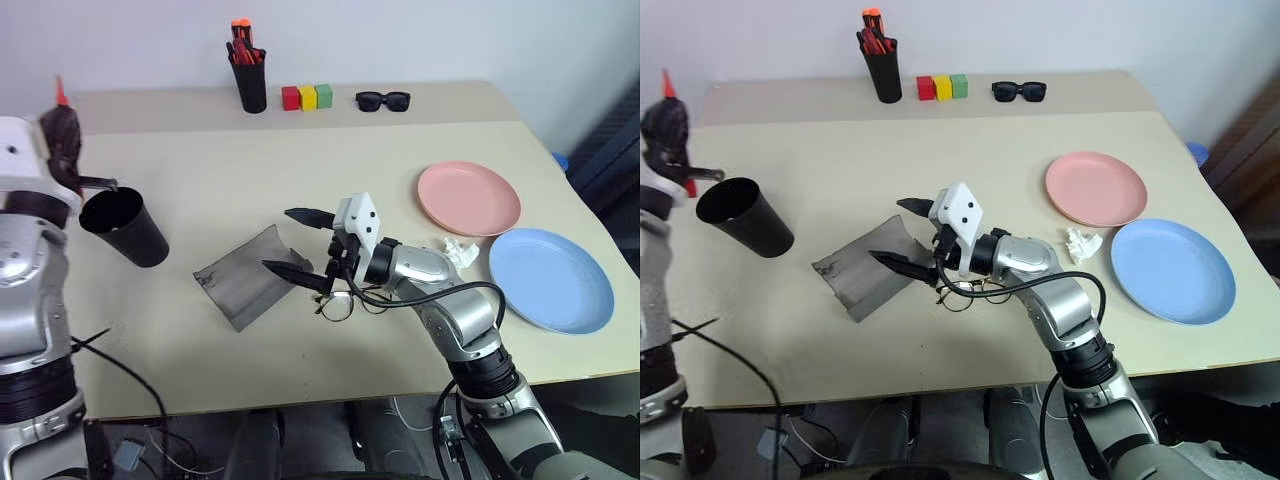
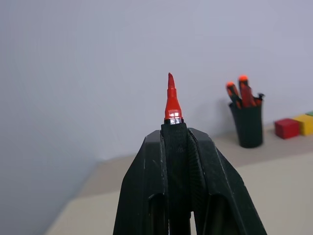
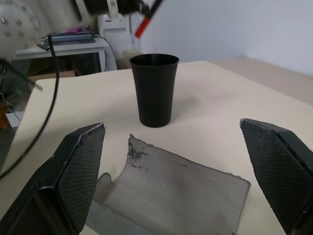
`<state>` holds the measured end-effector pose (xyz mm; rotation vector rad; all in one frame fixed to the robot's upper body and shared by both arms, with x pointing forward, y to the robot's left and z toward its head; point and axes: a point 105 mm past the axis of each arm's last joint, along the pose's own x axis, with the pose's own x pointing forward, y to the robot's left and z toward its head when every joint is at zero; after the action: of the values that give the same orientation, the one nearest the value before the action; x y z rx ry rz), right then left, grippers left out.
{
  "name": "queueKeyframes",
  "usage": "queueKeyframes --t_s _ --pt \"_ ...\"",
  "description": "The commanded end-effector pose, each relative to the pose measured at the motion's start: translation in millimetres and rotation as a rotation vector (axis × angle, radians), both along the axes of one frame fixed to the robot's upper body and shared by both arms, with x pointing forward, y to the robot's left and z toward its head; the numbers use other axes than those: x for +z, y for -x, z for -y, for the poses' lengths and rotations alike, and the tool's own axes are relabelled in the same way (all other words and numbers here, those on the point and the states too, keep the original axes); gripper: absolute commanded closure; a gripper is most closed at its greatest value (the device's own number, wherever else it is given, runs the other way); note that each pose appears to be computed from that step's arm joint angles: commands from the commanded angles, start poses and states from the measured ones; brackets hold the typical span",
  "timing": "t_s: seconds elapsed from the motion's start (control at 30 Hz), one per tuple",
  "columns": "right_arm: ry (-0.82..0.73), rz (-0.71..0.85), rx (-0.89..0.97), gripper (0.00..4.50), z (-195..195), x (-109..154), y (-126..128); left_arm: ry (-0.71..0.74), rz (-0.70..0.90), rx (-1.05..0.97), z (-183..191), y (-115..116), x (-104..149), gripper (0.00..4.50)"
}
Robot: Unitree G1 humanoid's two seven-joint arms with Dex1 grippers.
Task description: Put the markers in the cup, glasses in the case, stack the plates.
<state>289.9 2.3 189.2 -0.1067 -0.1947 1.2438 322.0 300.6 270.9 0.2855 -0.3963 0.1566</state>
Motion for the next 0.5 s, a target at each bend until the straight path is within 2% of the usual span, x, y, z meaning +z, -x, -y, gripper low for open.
queueKeyframes --t_s 0.03,0.33,0.5 --pt "-0.024 0.054 0.005 0.0 -1 12 3 -0.019 0.04 0.02 -4 3 4 4.47" --pt "-0.029 0.049 -0.003 0.0 -2 11 3 0.05 0.012 0.027 -7 0 -14 4.47" --pt "-0.028 0.046 0.0 0.0 -2 11 3 0.048 0.0 0.044 -9 -1 -17 2.13"
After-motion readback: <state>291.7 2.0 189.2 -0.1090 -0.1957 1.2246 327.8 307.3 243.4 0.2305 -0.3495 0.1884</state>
